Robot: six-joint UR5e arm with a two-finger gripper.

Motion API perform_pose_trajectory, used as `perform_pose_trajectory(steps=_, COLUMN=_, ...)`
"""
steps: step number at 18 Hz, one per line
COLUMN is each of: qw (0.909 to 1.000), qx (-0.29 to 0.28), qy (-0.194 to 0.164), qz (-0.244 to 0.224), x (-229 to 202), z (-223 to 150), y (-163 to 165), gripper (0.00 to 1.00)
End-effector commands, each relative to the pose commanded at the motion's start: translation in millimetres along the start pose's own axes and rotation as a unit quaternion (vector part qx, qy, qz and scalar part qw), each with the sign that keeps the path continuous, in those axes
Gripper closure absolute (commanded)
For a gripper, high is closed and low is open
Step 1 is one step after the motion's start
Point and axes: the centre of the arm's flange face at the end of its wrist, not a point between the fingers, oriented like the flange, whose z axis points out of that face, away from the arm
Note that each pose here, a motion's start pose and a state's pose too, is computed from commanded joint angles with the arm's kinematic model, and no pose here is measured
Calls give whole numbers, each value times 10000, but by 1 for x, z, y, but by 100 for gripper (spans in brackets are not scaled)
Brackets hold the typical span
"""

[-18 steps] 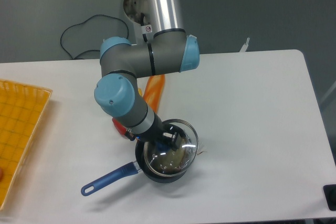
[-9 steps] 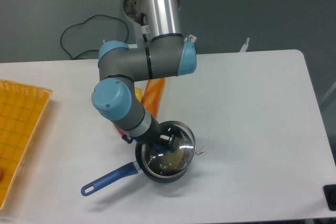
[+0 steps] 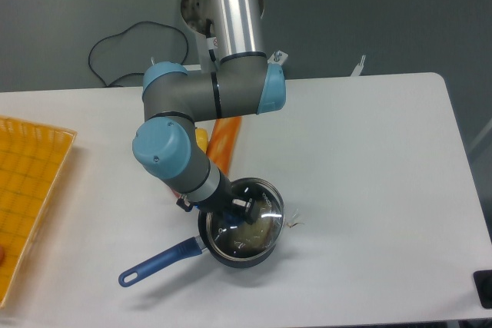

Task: Close the pot lid
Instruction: 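Press and settle the lid flat on the pan rim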

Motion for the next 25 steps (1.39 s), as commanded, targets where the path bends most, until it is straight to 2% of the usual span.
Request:
perform_pose_trajectory(steps=3, qw=10000, qx=-4, qy=3, qz=10, x=1, z=1, y=-1, gripper=43)
perform_pose_trajectory(steps=5, qw=10000, qx=-8, qy=-4, qz=25, x=1, z=1, y=-1, gripper=33)
perform_pose_trajectory(steps=8, qw=10000, qx=1, qy=-9, qz=53, x=2, z=1, y=-1, gripper=27)
perform_pose_trajectory(steps=12, qw=10000, qx=13, qy=-16, qz=48, x=2, z=0, y=-1, gripper=10)
perform_pose_trajectory(steps=15, qw=10000, qx=44, qy=-34, qz=43, x=1, z=-2, y=-1, gripper=1)
perform_pose_trajectory(steps=25, qw=9995, qx=280, qy=-91, qz=-70, x=-10, z=-33, y=11, gripper=0)
